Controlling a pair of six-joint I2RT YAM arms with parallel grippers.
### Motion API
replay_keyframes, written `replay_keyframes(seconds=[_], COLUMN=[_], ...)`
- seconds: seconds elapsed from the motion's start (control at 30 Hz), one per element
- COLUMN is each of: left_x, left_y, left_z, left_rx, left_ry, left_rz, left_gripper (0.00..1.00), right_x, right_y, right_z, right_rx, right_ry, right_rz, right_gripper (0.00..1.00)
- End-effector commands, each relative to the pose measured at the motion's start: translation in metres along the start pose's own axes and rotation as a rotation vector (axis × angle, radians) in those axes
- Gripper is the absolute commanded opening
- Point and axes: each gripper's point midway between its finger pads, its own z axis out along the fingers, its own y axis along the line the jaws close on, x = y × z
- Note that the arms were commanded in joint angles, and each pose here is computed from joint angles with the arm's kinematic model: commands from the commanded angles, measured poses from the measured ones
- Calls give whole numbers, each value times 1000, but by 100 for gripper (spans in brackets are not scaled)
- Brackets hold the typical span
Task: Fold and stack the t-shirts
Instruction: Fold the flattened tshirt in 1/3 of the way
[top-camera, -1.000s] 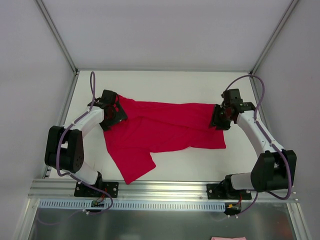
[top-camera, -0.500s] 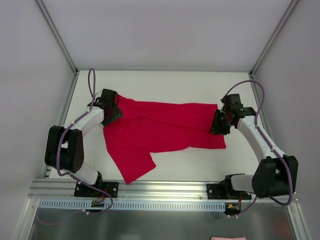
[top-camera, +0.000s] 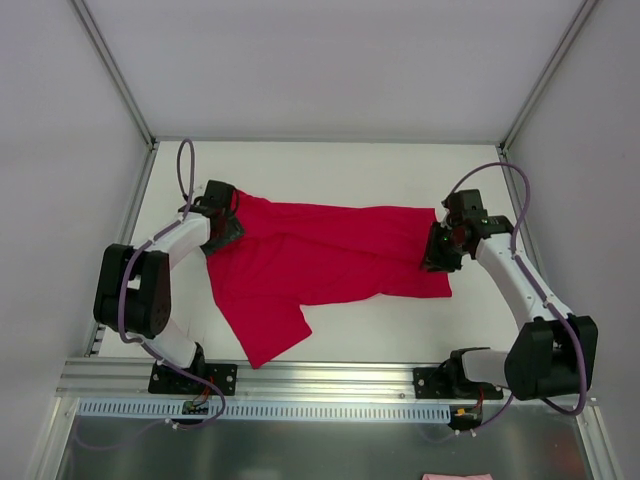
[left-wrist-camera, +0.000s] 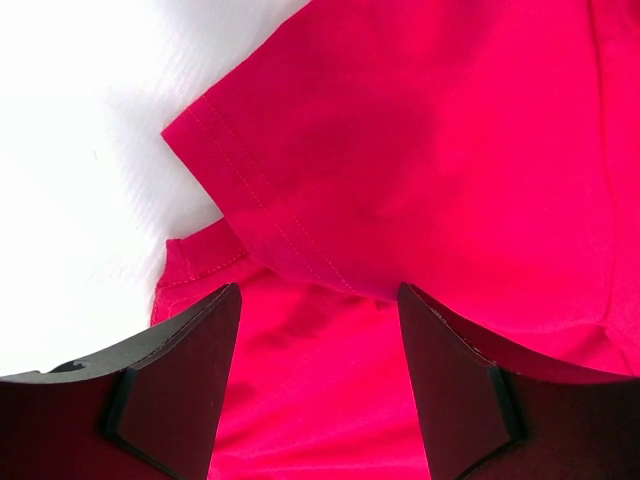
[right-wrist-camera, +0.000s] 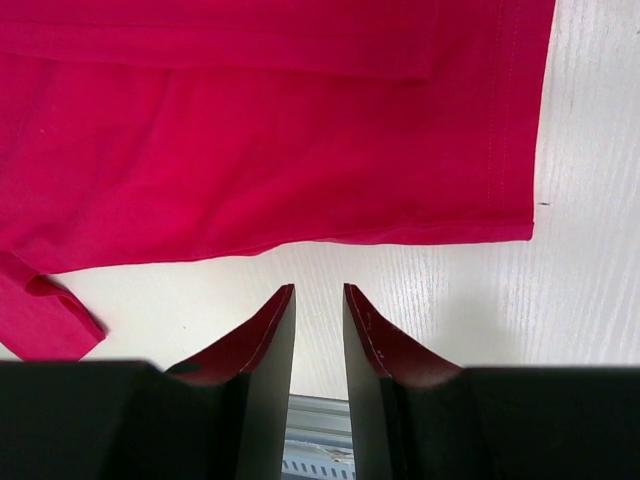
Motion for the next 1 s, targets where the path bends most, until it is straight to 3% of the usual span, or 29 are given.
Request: replay_keyframes(seconds=[0.0, 0.3, 0.47, 0.5, 0.7, 0.77, 0.97], left_x=[-8, -8, -12, -13, -20, -21, -25], left_y=[8, 8, 7, 8, 6, 5, 4], left_z=[7, 14, 14, 14, 14, 16, 15], left_rx=[-46, -69, -79, -82, -93, -96, -100], left_ry=[-34, -32, -39, -38, -56, -57, -62], left_rz=[-43, -52, -47, -46, -45, -40, -36], left_gripper=[64, 59, 38, 29, 13, 3, 0], right_x=[9, 21, 25, 26, 26, 23, 4], right_y=[-4, -8, -5, -3, -1, -2, -9], right_z=[-9, -8, -5, -4, 1, 8, 44], right_rx=[10, 16, -6, -12, -29, -28, 25], right_ry=[4, 29, 35, 37, 30, 16, -44], right_rz=[-23, -24, -4, -1, 4, 6, 99], right_gripper=[29, 29, 29, 29, 29, 29, 45])
